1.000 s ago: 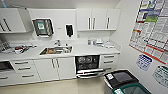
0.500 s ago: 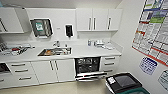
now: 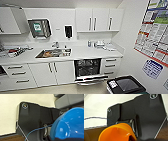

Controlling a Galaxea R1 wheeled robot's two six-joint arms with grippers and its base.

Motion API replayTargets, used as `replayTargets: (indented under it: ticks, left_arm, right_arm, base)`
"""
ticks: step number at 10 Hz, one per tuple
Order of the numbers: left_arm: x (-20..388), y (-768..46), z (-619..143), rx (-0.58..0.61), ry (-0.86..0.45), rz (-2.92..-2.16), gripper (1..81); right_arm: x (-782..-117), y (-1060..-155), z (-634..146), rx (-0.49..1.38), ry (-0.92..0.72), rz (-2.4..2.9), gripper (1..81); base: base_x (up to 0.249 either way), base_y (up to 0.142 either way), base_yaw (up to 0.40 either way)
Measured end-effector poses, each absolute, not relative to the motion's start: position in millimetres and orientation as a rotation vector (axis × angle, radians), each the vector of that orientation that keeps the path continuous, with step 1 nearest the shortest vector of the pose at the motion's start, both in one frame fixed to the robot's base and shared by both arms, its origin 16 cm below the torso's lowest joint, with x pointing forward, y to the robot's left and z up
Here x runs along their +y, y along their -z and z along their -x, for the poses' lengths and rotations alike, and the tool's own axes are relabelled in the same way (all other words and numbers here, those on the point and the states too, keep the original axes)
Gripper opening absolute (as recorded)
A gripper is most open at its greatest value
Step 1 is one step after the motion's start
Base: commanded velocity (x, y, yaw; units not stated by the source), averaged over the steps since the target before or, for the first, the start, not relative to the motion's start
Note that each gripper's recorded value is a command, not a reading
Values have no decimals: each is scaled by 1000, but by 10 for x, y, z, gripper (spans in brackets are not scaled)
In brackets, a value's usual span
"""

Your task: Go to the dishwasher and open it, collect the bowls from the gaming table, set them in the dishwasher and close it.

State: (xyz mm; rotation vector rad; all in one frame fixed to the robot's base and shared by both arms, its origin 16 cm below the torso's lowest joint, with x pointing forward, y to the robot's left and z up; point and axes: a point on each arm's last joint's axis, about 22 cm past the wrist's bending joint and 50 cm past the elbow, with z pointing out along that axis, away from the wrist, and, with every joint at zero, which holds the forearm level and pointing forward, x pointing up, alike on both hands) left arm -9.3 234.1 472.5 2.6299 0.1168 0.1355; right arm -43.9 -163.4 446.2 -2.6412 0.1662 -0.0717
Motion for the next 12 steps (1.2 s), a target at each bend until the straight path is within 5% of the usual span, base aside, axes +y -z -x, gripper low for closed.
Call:
replayTargets:
  ticks: [12]
  left_arm:
    - [2344,-4725,92,119,-136,-2630,10]
  right_arm:
    - [-1655,-4454,439,165,71,2646,10]
  base:
    - [140,78,0]
